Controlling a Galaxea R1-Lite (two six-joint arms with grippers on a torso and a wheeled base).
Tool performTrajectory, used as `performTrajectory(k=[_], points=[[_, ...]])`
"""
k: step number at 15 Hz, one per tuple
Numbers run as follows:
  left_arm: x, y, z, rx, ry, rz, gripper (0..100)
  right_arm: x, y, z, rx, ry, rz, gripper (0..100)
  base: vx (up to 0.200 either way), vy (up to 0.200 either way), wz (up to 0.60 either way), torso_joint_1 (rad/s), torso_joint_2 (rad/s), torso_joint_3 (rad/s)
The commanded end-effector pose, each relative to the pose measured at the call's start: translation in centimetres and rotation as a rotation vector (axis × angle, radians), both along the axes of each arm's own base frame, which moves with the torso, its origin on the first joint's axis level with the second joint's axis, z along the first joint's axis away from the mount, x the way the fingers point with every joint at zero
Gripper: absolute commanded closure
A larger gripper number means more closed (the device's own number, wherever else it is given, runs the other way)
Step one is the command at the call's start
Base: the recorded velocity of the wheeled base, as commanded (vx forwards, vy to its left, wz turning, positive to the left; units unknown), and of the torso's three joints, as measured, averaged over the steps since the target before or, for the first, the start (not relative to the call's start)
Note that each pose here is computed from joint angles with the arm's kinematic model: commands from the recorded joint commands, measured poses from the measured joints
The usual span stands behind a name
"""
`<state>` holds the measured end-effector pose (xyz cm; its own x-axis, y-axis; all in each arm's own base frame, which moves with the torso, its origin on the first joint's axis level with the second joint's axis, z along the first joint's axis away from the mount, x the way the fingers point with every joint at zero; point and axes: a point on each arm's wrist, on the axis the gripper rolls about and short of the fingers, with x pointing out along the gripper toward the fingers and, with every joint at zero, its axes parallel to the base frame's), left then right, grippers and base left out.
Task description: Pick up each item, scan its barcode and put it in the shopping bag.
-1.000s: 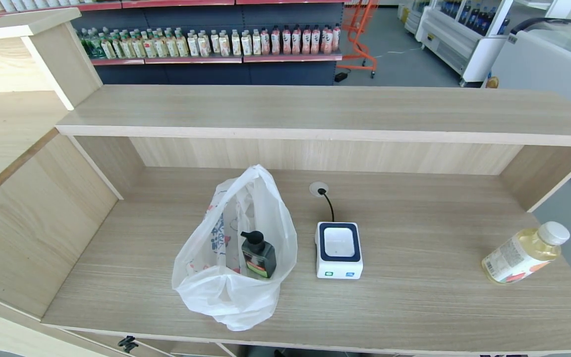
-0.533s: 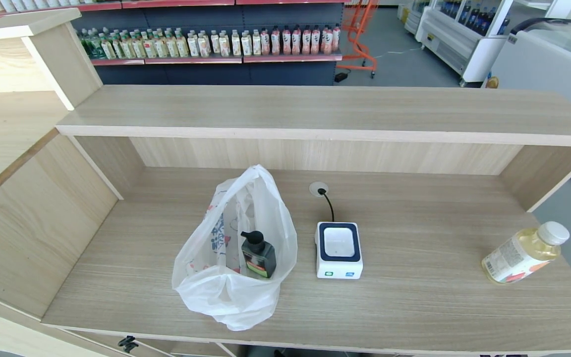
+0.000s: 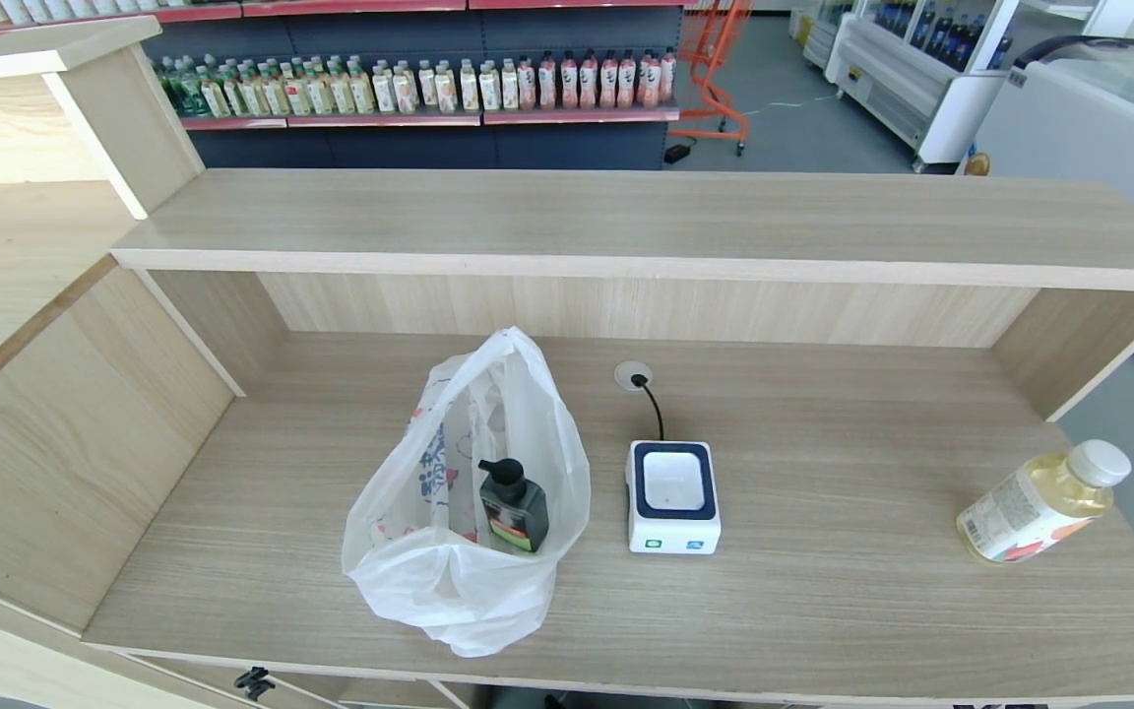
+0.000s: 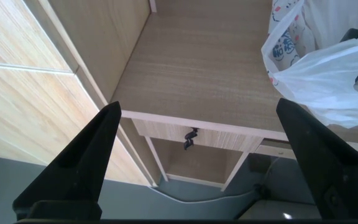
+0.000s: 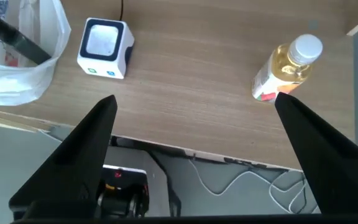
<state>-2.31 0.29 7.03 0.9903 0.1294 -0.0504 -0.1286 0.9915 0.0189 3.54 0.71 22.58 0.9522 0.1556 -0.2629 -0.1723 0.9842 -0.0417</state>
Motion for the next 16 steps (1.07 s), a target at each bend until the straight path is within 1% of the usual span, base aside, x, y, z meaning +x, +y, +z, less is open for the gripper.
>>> performTrajectory(k=[1,2,3,5,8,10,15,16], points=[[0.0,0.0,0.0,0.000,0.000,0.001,0,0.0,0.1,0.3,0.025,-0.010,0.038,0,0.000,0.000,0.00,0.000,0.00,0.000],[0.0,0.0,0.0,0.000,0.000,0.001,0,1.1,0.4,0.4,0.028,0.006,0.034,0,0.000,0.000,0.00,0.000,0.00,0.000],[0.0,0.0,0.0,0.000,0.001,0.001,0,2.1,0.6,0.7,0.049,-0.001,0.029,0,0.000,0.000,0.00,0.000,0.00,0.000],[0.0,0.0,0.0,0.000,0.000,0.001,0,4.1,1.1,1.1,0.059,-0.005,0.032,0,0.000,0.000,0.00,0.000,0.00,0.000],[0.0,0.0,0.0,0.000,0.001,0.001,0,6.5,1.9,1.0,0.099,-0.036,0.128,0,0.000,0.000,0.00,0.000,0.00,0.000],[0.0,0.0,0.0,0.001,0.001,0.001,0,7.2,2.1,1.0,0.099,-0.062,0.132,0,0.000,0.000,0.00,0.000,0.00,0.000],[0.0,0.0,0.0,0.001,0.000,0.001,0,7.8,1.9,0.9,0.095,-0.051,0.096,0,-0.200,0.000,0.00,0.004,0.01,0.000],[0.0,0.0,0.0,0.000,0.001,0.001,0,7.9,1.8,0.8,0.094,-0.046,0.088,0,0.000,0.000,0.00,0.000,0.00,0.000]])
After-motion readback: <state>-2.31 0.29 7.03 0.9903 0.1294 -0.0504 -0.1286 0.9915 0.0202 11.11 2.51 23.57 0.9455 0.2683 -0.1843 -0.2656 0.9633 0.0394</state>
